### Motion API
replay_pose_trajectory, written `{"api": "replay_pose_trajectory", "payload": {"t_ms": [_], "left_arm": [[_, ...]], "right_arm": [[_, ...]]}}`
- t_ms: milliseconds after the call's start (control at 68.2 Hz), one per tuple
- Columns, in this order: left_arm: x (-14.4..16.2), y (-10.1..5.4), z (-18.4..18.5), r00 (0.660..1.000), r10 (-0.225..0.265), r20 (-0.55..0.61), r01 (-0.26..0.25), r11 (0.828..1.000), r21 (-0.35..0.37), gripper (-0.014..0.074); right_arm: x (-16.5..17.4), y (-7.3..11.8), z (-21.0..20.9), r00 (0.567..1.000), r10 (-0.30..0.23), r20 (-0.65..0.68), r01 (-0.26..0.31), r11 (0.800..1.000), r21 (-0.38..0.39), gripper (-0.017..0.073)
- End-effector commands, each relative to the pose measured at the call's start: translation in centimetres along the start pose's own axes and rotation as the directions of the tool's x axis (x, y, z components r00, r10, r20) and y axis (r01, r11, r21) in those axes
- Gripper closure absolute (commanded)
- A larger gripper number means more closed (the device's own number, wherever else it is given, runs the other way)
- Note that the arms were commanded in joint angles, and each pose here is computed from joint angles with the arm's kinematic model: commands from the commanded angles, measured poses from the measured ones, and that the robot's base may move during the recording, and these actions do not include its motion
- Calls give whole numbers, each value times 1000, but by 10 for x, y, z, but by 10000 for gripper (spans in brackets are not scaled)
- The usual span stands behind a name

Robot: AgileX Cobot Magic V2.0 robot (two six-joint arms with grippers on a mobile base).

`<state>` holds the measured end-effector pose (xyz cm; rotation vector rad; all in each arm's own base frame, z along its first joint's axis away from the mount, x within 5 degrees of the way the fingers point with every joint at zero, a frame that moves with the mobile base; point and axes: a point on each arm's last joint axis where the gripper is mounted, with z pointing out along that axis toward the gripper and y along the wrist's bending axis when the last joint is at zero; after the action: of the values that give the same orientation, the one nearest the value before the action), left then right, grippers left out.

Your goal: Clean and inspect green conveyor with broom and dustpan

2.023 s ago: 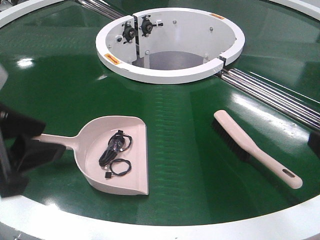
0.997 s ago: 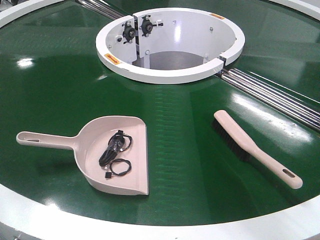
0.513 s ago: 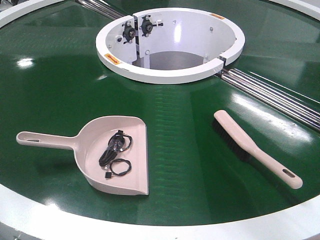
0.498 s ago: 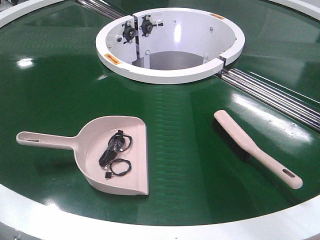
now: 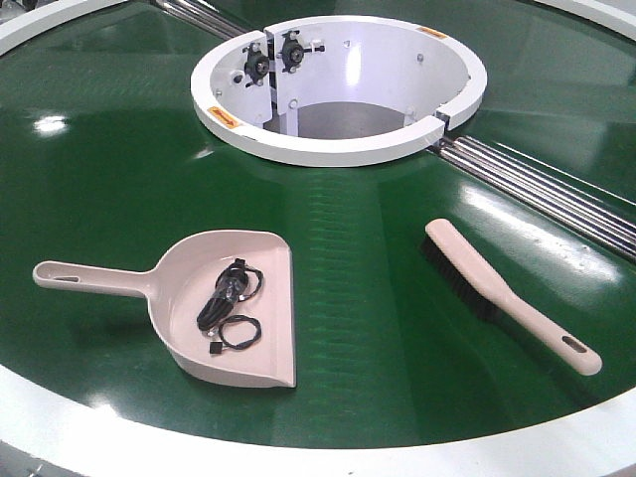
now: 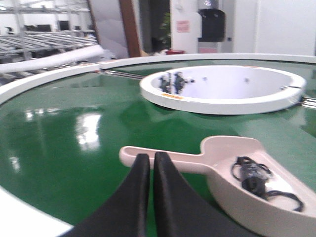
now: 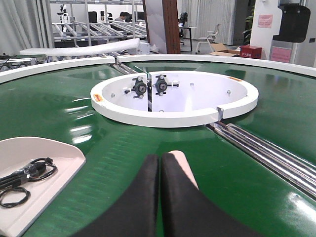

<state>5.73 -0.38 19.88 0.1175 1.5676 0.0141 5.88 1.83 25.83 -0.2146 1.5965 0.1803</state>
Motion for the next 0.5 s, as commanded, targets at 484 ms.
{"api": "replay_pose_trajectory", "payload": {"t_ms": [484], "left_arm": [[-1,5,-2,998,-21,55,26,996,-85,600]], "right_arm": [[-12,-3,0,998,5,61,-6,1000,28,568]]}}
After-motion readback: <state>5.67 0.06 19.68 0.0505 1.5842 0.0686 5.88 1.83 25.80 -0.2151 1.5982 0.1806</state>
